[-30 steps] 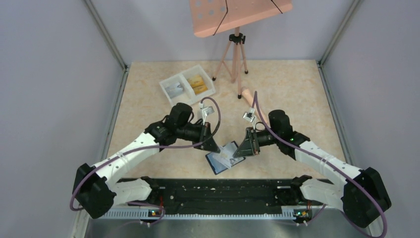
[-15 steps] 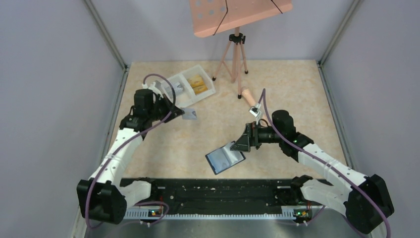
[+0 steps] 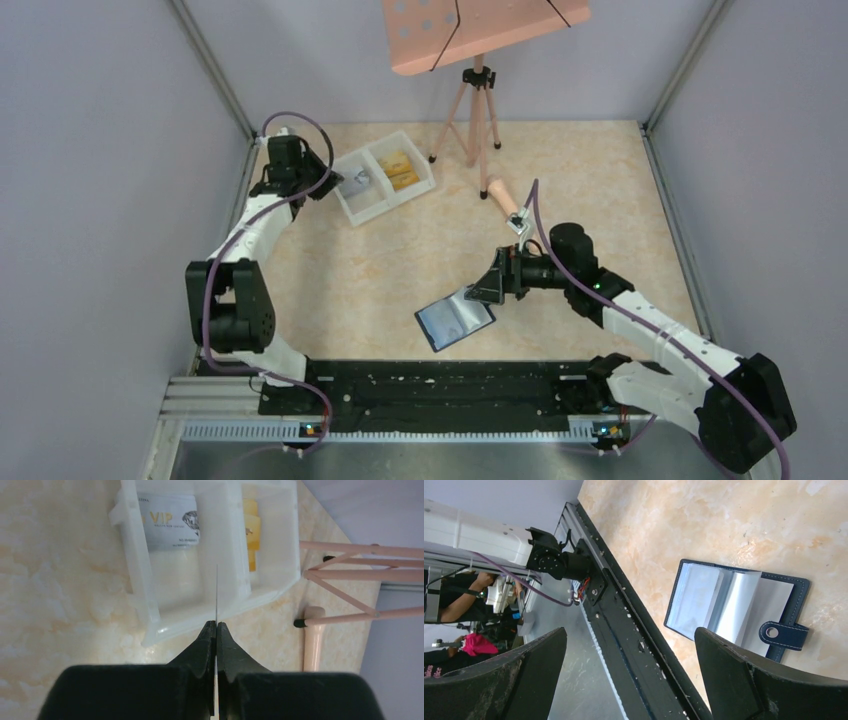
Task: Take the credit cards out of the card holder
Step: Place the credit card in the storage box.
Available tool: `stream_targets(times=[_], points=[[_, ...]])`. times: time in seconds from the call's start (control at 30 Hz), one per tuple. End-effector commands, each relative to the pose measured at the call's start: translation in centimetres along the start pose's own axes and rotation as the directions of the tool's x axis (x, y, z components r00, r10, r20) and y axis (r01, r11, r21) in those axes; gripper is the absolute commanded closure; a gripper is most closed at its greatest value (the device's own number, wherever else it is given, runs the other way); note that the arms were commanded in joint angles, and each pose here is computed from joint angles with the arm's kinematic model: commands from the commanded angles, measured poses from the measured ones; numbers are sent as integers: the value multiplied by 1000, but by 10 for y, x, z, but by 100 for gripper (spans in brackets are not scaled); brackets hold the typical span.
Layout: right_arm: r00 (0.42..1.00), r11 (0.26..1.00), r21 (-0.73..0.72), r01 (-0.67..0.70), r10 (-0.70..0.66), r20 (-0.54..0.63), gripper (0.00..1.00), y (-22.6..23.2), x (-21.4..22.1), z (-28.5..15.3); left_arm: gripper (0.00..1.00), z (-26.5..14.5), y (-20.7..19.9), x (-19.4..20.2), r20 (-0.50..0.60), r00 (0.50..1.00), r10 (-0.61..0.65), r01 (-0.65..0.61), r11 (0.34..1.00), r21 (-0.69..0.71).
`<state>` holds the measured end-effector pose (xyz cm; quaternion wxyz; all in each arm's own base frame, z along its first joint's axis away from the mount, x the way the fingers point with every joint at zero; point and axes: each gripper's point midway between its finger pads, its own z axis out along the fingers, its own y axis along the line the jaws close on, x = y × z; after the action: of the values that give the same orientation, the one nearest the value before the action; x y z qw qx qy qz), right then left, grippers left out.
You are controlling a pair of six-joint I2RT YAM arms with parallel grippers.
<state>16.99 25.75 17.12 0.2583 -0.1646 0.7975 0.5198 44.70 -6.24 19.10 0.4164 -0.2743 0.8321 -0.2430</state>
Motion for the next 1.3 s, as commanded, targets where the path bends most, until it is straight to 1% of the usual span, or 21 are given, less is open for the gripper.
stream_targets(times=[0.0, 0.1, 0.23, 0.47, 0.87, 1.2, 1.27], points=[[999, 999, -1, 34, -34, 31, 1, 1, -7, -2, 100, 26, -7, -34, 40, 999, 10, -12, 999, 49], [1000, 1000, 6, 24, -24, 18, 1, -3, -6, 1, 100, 46, -8, -36, 14, 1000, 7, -9, 996, 85], [1000, 1000, 8, 8, -8, 12, 1, -7, -6, 5, 100, 70, -2, -39, -12, 1000, 7, -6, 997, 76], [1000, 1000, 10, -5, 5, 3, 1, -11, -6, 10, 100, 97, 9, -44, -39, 999, 18, -16, 998, 57], [1000, 1000, 9, -9, 9, -6, 1, -14, -12, 15, 100, 114, 31, -38, -54, 998, 44, -44, 999, -6], [1000, 1000, 17, -16, 16, -8, 1, -17, -12, 15, 100, 121, 42, -43, -31, 997, 68, -69, 996, -56], [1000, 1000, 18, -17, 17, -8, 1, -17, -11, 15, 98, 123, 45, -43, -29, 997, 67, -69, 995, -68]])
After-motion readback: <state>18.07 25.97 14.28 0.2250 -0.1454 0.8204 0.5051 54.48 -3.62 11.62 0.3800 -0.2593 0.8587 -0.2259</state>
